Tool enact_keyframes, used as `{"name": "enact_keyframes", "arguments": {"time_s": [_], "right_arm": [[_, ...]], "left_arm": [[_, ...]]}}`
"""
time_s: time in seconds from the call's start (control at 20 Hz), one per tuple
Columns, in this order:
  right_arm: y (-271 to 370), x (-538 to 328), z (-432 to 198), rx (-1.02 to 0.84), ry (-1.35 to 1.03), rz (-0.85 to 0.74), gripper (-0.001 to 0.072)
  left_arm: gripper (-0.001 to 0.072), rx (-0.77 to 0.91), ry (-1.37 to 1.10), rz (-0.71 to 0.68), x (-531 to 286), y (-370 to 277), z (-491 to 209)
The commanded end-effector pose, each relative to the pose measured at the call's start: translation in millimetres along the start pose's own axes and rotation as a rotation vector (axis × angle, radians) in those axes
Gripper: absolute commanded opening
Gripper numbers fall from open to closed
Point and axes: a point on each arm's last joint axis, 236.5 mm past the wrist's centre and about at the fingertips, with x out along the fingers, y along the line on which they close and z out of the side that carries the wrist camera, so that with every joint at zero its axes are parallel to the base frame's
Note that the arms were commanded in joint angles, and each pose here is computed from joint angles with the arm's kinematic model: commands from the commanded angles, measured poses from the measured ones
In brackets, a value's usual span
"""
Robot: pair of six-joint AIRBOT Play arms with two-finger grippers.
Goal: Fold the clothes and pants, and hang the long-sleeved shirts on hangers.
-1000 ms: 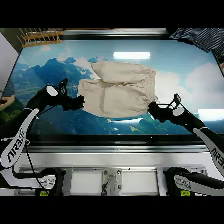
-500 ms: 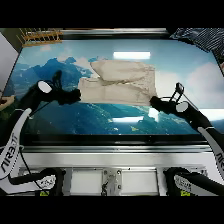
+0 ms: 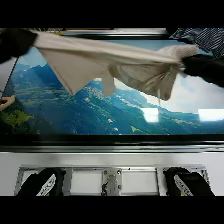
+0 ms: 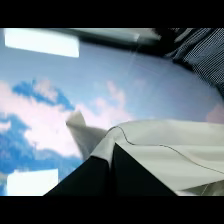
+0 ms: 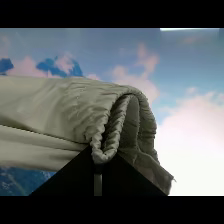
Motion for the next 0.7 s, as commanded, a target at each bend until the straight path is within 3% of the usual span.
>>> {"name": "enact_keyframes", "arguments": {"time_s": [0.0, 0.15, 0.3, 0.65], "right_arm": [[29, -104, 31, -0.028, -0.145, 0.017, 0.0017], [43, -154, 17, 0.021, -0.161, 0.037, 0.0017], [46, -173, -10, 0.112, -0.089, 0.039, 0.0016], [21, -97, -97, 0.239, 0.442, -0.046, 0.0016]], "left_arm": [[0.0004, 0.128, -0.264, -0.072, -116, -71, 57], [0.0004, 0.167, -0.404, -0.113, -178, -104, 73], [0.0004, 0.165, -0.427, -0.120, -188, -108, 75], [0.0004, -0.021, 0.039, -0.013, 8, -6, 13]]}}
